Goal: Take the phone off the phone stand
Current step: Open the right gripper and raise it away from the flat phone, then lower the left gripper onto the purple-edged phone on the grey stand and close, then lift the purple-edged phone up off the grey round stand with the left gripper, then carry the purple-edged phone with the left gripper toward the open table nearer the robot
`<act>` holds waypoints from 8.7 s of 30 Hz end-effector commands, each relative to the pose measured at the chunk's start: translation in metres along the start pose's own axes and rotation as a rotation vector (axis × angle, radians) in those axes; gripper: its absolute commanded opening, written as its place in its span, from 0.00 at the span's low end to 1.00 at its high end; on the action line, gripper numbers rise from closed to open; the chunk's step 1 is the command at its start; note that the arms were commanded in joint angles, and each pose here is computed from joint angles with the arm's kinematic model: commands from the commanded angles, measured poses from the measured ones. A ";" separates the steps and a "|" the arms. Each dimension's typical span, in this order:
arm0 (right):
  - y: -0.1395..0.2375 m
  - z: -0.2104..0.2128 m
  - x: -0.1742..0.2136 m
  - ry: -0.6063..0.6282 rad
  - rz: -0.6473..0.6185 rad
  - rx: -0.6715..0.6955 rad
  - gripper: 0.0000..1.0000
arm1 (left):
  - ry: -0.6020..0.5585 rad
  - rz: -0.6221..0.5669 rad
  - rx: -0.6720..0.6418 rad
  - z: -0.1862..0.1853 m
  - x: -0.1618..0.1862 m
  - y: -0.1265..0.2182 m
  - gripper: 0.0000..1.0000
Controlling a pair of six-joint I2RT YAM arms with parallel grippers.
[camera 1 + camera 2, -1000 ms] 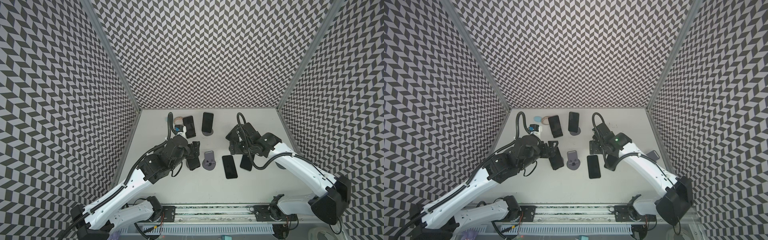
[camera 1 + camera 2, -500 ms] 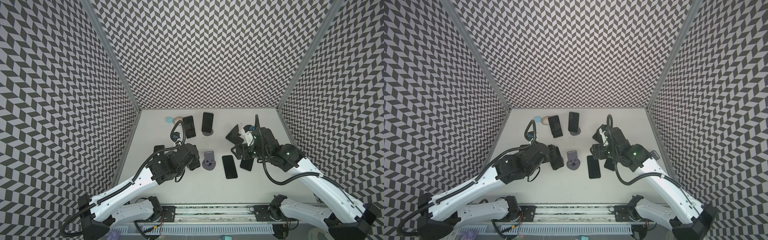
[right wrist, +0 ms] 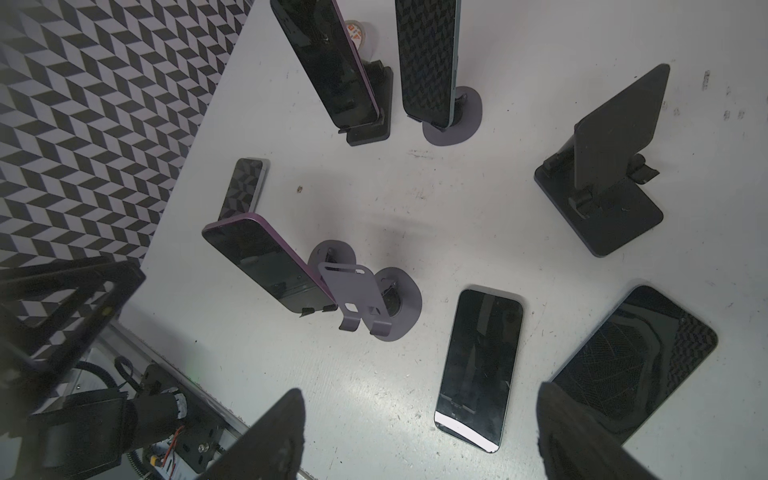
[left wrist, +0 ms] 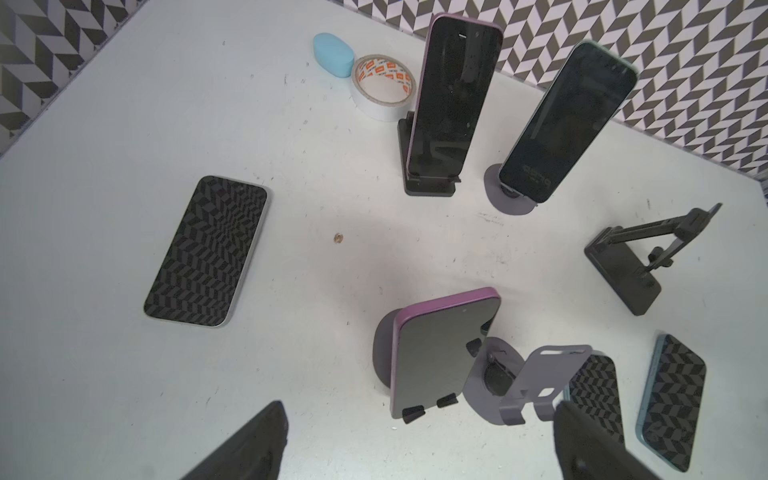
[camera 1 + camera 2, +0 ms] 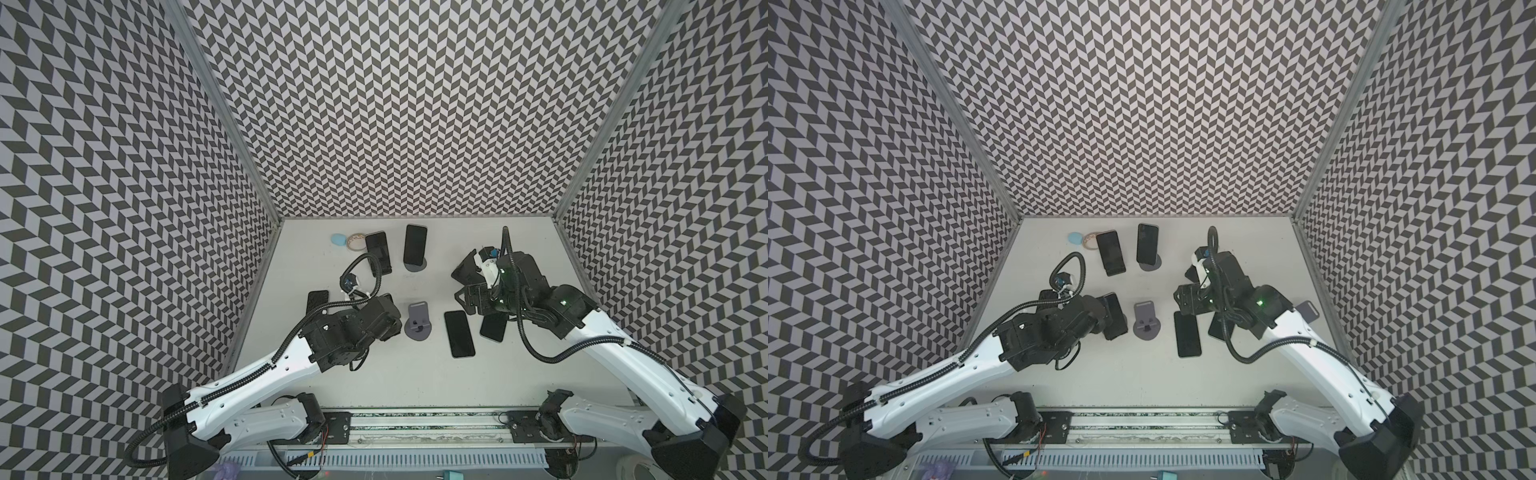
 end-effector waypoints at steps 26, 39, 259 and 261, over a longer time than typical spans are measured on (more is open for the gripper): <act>0.005 0.009 -0.007 -0.056 -0.074 -0.080 0.85 | 0.035 0.009 -0.054 0.024 0.021 -0.009 1.00; 0.011 0.013 -0.003 -0.056 -0.062 -0.128 0.84 | 0.058 0.027 -0.052 0.023 0.030 -0.018 1.00; -0.001 0.026 -0.011 -0.041 -0.092 -0.236 0.68 | -0.142 -0.092 0.012 -0.027 -0.067 -0.007 0.56; -0.001 0.026 -0.011 -0.039 -0.090 -0.237 0.67 | -0.154 -0.100 0.015 -0.029 -0.074 -0.005 0.56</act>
Point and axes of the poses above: each gripper's point midway between its finger pads, its own y axis back along the fingers, its own z axis along the line the jaws close on, x = y × z, the point moved 6 cm from there along y, back along the fingers
